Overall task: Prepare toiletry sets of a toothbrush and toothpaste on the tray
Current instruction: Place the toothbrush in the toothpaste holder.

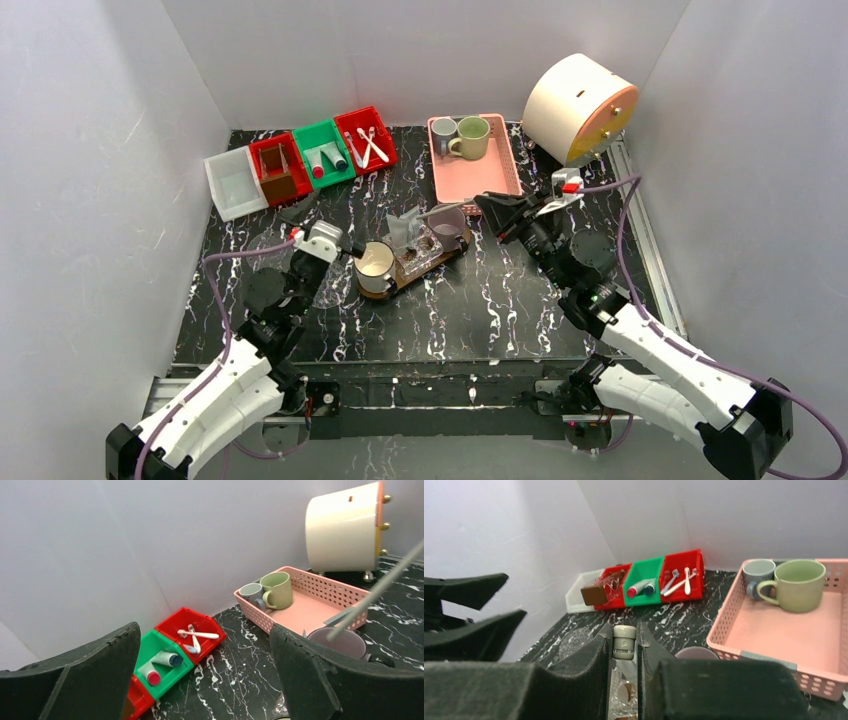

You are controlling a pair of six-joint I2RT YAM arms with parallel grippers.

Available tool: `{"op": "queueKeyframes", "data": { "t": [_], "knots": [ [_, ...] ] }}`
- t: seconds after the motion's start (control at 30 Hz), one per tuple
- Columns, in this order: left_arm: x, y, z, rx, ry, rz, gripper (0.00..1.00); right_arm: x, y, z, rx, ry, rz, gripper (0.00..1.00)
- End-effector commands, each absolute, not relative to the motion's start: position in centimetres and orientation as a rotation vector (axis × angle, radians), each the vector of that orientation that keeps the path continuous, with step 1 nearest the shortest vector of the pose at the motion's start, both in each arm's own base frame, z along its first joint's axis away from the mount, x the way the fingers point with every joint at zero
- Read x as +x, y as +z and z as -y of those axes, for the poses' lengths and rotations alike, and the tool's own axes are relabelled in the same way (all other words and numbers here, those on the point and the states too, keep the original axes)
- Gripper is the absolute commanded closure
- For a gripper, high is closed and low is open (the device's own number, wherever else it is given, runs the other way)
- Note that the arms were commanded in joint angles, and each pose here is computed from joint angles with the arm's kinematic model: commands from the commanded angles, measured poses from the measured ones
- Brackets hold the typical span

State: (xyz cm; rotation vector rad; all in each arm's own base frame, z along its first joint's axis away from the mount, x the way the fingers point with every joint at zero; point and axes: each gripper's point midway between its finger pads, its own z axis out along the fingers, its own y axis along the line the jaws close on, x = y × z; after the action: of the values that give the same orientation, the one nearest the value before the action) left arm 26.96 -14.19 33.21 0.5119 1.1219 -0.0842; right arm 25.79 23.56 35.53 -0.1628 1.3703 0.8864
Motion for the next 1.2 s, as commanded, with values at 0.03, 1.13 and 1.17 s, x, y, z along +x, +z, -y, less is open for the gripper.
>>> {"op": "queueKeyframes", "data": {
  "t": [0.03,1.13,1.17],
  "knots": [
    [28.0,35.3,10.9,0.213,-0.080,-1.166,0.02,25.9,36.3,-22.1,-0.121,0.850,-1.279,0.99],
    [29.4,33.5,8.4,0.068,0.014,-1.239,0.02,28.3,27.6,-23.1,-0.075,0.810,-1.428,0.99],
    [29.4,33.5,8.4,0.068,0.014,-1.238,0.02,28.3,27.5,-23.2,-0.077,0.812,-1.429,0.99]
  ]
}}
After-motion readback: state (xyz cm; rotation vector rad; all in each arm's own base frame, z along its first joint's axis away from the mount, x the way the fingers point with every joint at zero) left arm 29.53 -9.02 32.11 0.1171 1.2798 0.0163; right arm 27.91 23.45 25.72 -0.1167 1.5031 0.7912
